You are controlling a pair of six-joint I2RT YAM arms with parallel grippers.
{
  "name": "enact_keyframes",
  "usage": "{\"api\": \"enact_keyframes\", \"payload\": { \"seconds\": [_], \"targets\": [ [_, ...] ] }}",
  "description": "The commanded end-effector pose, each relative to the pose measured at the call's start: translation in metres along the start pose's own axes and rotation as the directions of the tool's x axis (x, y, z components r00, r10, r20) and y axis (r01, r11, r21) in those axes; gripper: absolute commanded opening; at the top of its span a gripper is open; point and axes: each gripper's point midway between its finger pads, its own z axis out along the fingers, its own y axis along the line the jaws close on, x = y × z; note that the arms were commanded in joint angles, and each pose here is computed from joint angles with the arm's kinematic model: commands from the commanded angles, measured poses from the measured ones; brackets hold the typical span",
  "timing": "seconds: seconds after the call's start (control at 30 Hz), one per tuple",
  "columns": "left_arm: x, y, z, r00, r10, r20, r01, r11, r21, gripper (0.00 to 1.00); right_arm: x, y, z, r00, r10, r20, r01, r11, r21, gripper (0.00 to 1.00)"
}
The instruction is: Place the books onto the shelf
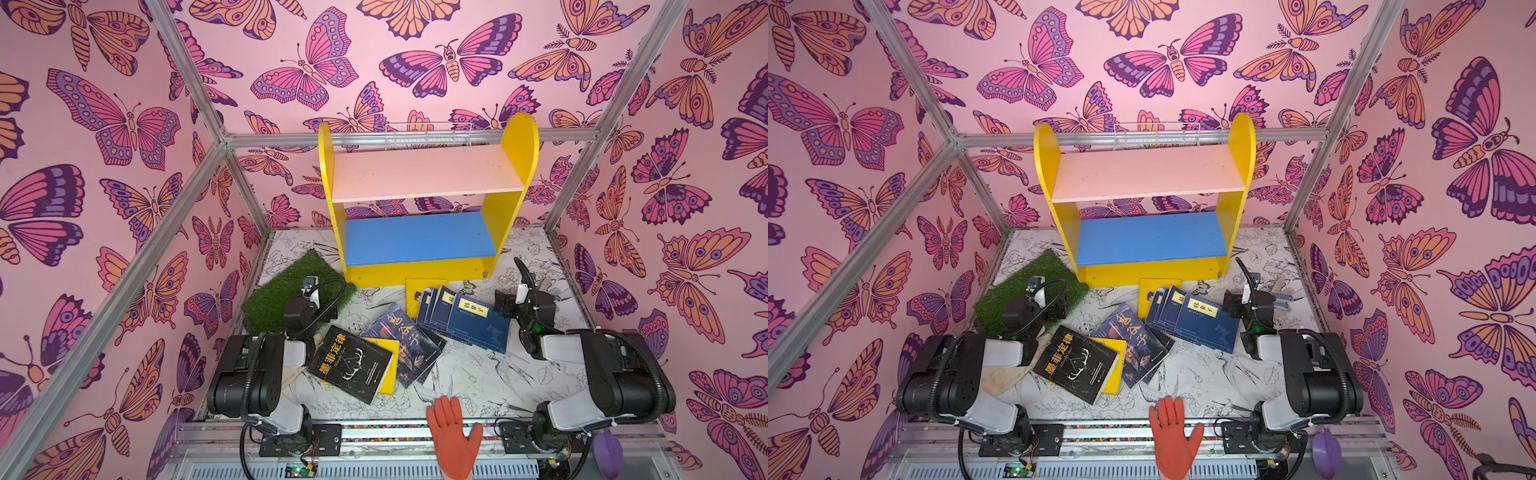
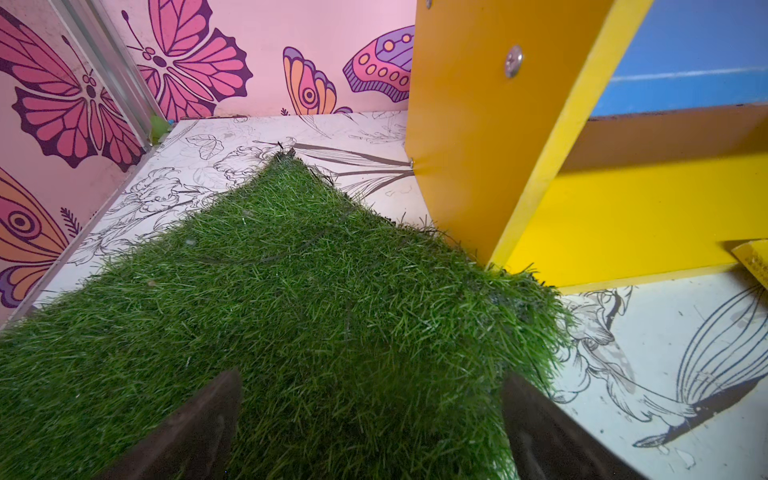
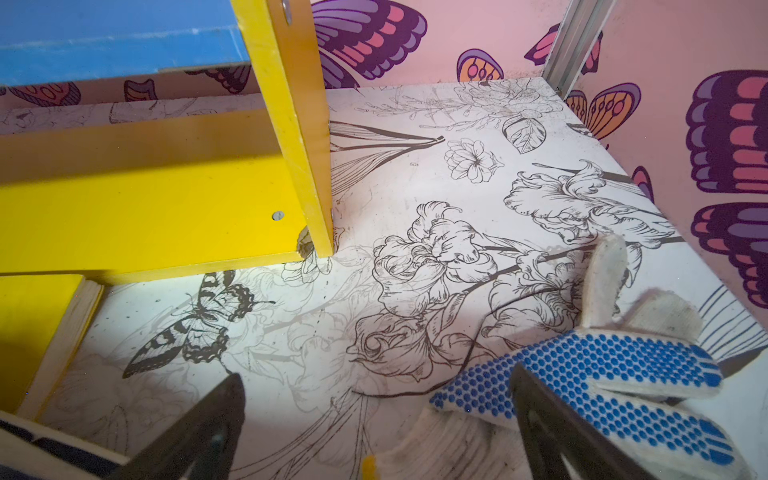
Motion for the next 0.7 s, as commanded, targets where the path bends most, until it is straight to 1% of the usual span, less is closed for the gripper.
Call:
{"api": "enact_keyframes", "payload": {
  "seconds": [0.0,0.37,0.43,0.47,0.5,0.67],
  "targets": [
    [-0.003,0.001,0.001,1.000,-0.006,0.004,0.006,1.000,0.007,0.99,-0.013,-0.002,0.001,1.000,-0.001,0.030,0.002,1.000,-0.002,1.00],
    [-0.002,0.000,0.000,1.000,-0.005,0.004,0.005,1.000,0.007,0.99,-0.012,-0.002,0.001,1.000,0.002,0.029,-0.002,1.000,0.001,1.00],
    [-0.002,0.003,0.001,1.000,-0.014,0.001,0.014,1.000,-0.010,0.99,-0.013,-0.003,0.001,0.999,0.015,0.029,-0.015,1.000,-0.010,1.00],
    [-0.002,0.010,0.003,0.999,-0.035,-0.008,0.034,0.998,-0.047,0.99,-0.013,-0.004,0.001,0.999,0.018,0.027,-0.018,1.000,-0.011,1.00],
    [-0.001,0.013,0.002,0.999,-0.045,-0.015,0.044,0.998,-0.051,0.99,-0.013,-0.004,0.002,1.000,0.019,0.023,-0.018,1.000,-0.013,1.00],
    [-0.002,0.010,0.002,0.999,-0.032,-0.007,0.031,0.999,-0.041,0.99,-0.012,-0.003,0.002,1.000,0.014,0.026,-0.014,1.000,-0.017,1.00]
  ]
}}
